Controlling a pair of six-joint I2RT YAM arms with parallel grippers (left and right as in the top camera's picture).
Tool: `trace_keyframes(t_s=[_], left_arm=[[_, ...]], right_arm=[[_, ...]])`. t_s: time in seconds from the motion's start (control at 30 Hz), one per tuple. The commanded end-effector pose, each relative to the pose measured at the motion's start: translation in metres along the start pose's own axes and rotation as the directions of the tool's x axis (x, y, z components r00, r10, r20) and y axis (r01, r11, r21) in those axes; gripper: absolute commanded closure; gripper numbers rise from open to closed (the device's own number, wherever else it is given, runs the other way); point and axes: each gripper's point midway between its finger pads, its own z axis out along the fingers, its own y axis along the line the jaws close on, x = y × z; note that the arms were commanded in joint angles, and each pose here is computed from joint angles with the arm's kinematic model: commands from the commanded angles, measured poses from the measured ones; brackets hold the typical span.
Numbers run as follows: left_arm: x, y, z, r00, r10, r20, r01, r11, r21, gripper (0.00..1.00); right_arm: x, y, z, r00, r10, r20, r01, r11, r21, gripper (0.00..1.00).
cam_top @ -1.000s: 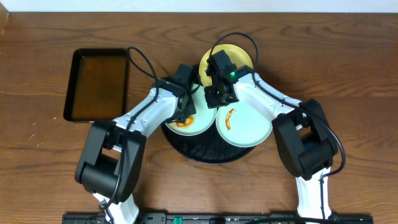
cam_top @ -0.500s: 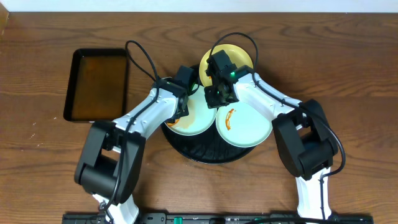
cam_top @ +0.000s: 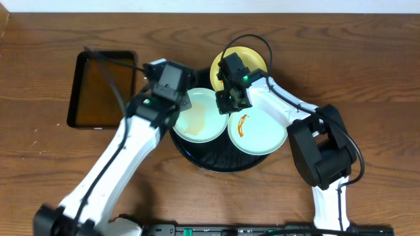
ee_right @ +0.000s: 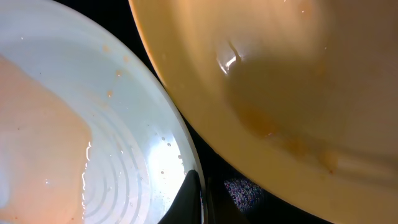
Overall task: Clean dirty plates on tray and stack at the side
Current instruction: 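Return the sponge to the black water tray with the left gripper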
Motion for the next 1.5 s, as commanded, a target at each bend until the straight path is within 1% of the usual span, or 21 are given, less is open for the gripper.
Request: trace_keyframes(t_s=[0.0, 0.07, 0.17, 0.27, 0.4, 0.57, 0.67, 0.73, 0.87, 1.0, 1.03, 1.1, 1.23, 1.47], left_arm=[[-0.001, -0.007, -0.014, 0.999, -0.036, -0.010, 0.037, 0.997, 0.074, 0.92], [-0.002, -0.010, -0.018, 0.999, -0.040, -0.011, 0.041, 0.994, 0.100, 0.93], [-0.001, -0.010, -0.018, 0.999, -0.038, -0.016, 0.039, 0.994, 0.101, 0.93], [0.002, -0.013, -0.019, 0.999, -0.014, -0.029, 0.017, 0.993, 0.117, 0.93], [0.001, -0.013, -0.020, 1.000, -0.011, -0.024, 0.014, 0.993, 0.120, 0.93], [-0.001, -0.014, -0.020, 1.000, -0.006, -0.016, 0.008, 0.992, 0.124, 0.92], [-0.013, -0.005, -0.017, 1.000, 0.005, 0.017, -0.007, 0.994, 0.107, 0.92], [-0.024, 0.010, -0.012, 0.999, -0.038, 0.031, 0.035, 0.996, 0.083, 0.92], [-0.055, 0.055, -0.001, 0.985, -0.154, 0.080, 0.153, 0.988, 0.015, 0.92], [-0.088, 0.118, 0.016, 0.942, -0.298, 0.153, 0.310, 0.949, -0.063, 0.93], [-0.092, 0.128, 0.021, 0.934, -0.319, 0.161, 0.334, 0.940, -0.073, 0.93], [-0.095, 0.145, 0.033, 0.922, -0.355, 0.156, 0.371, 0.924, -0.090, 0.93], [-0.090, 0.166, 0.061, 0.910, -0.400, 0.110, 0.411, 0.904, -0.118, 0.92], [-0.084, 0.203, 0.094, 0.885, -0.455, 0.097, 0.465, 0.866, -0.182, 0.92]], right_arm=[[0.007, 0.001, 0.009, 1.000, 0.001, -0.019, -0.001, 1.000, 0.008, 0.99], [0.007, 0.002, 0.009, 1.000, 0.004, -0.022, -0.004, 1.000, -0.003, 0.99], [0.008, 0.003, 0.009, 1.000, 0.004, -0.026, -0.004, 1.000, -0.002, 0.99], [0.009, 0.003, 0.009, 1.000, 0.005, -0.029, -0.005, 1.000, -0.002, 0.99], [0.009, 0.011, 0.003, 0.999, 0.002, -0.032, -0.004, 0.999, -0.044, 0.99], [0.000, 0.017, -0.015, 1.000, -0.005, 0.008, 0.006, 0.998, -0.061, 0.99], [-0.007, 0.023, -0.036, 0.999, -0.012, 0.049, 0.015, 0.997, -0.074, 0.99], [-0.010, 0.026, -0.046, 0.998, -0.014, 0.067, 0.020, 0.996, -0.083, 0.99], [-0.013, 0.030, -0.062, 0.995, -0.021, 0.093, 0.029, 0.995, -0.091, 0.99], [-0.013, 0.038, -0.069, 0.992, -0.048, 0.113, 0.058, 0.994, -0.088, 0.99], [-0.014, 0.038, -0.069, 0.992, -0.052, 0.118, 0.061, 0.995, -0.078, 0.99], [-0.016, 0.039, -0.071, 0.989, -0.063, 0.131, 0.071, 0.996, -0.051, 0.99], [-0.021, 0.034, -0.080, 0.984, -0.077, 0.163, 0.075, 0.997, 0.020, 0.99], [-0.032, 0.006, -0.123, 0.970, -0.092, 0.227, 0.039, 0.973, 0.225, 0.99]])
